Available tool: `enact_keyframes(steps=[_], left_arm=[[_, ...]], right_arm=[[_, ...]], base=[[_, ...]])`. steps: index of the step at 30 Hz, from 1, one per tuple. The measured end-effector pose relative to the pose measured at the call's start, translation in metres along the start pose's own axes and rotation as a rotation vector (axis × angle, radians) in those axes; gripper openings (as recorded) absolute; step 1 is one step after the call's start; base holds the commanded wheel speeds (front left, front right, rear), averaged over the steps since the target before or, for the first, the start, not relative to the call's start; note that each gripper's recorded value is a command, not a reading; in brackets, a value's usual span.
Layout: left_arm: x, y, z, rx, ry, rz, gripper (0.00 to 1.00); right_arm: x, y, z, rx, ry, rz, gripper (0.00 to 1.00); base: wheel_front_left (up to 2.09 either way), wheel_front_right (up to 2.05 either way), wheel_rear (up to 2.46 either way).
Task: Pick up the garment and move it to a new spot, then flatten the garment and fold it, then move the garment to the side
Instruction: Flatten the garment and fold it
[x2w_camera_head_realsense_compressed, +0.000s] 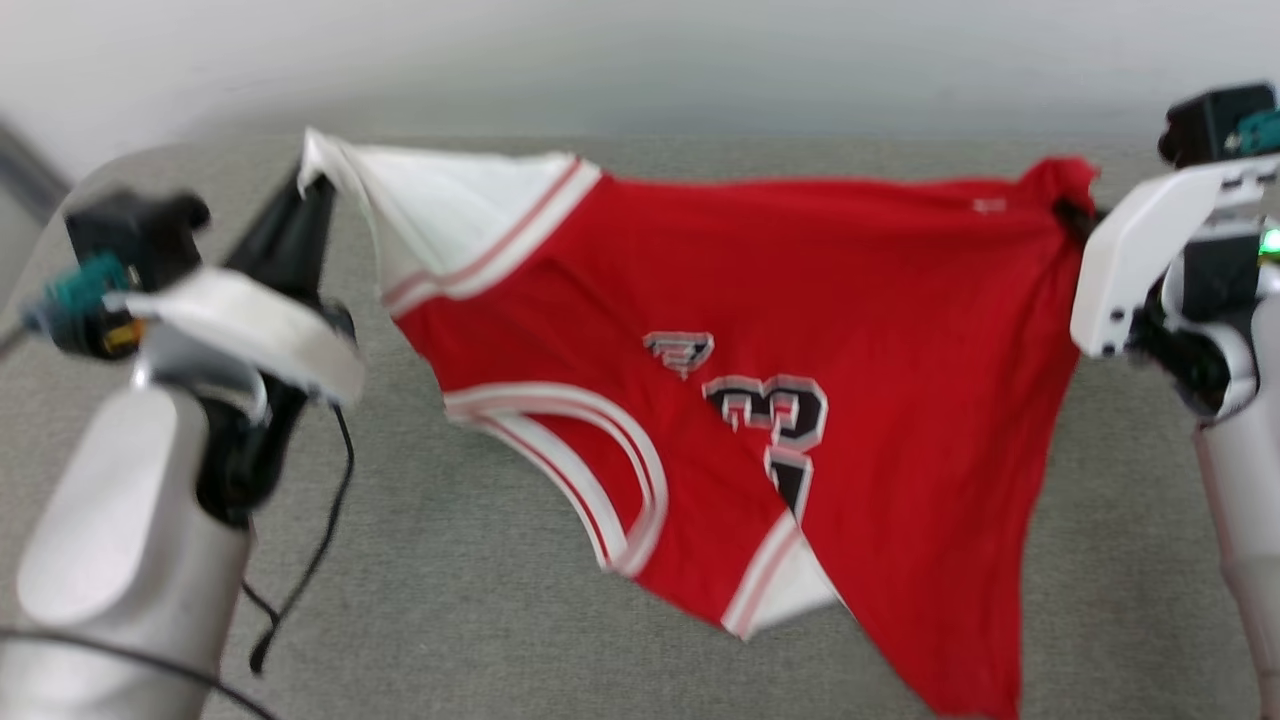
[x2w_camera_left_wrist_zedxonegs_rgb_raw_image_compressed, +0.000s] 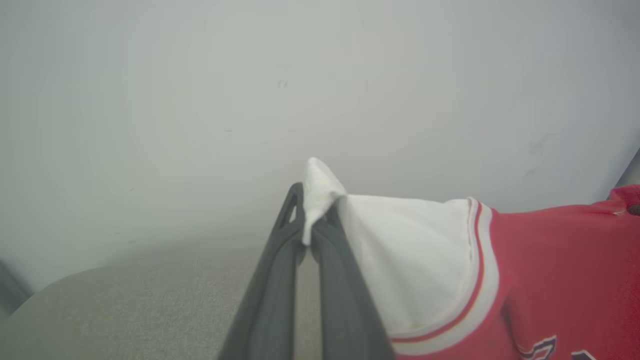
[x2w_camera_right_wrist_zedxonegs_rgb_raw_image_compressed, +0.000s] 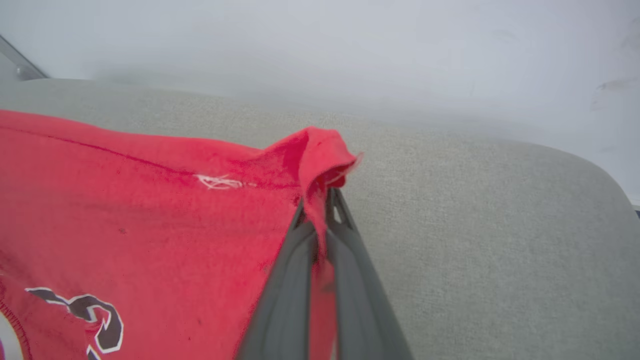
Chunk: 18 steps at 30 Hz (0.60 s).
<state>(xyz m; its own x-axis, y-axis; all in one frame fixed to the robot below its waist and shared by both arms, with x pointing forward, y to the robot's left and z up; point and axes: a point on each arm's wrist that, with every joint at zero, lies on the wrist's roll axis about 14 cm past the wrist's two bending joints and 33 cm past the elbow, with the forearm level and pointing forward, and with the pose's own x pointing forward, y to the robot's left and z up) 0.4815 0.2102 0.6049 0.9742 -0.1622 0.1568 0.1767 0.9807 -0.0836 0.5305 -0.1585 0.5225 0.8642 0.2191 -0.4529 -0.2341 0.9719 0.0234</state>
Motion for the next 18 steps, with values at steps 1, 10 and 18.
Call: enact_keyframes(steps=[1,10,18], left_arm=[[0.010,0.000,0.007,0.001,-0.012,-0.001,0.00],[0.089,0.007,0.080,0.007,-0.175,0.000,0.00],[0.144,0.023,0.134,0.057,-0.304,0.010,0.00]], right_arm=[[-0.002,-0.003,0.010,0.007,-0.031,-0.012,0.00],[-0.012,-0.035,0.109,0.010,-0.305,-0.115,0.00],[-0.007,-0.047,0.184,-0.002,-0.511,-0.148,0.00]], base=[[0.00,0.00,0.00],[0.00,0.00,0.00],[0.00,0.00,0.00]])
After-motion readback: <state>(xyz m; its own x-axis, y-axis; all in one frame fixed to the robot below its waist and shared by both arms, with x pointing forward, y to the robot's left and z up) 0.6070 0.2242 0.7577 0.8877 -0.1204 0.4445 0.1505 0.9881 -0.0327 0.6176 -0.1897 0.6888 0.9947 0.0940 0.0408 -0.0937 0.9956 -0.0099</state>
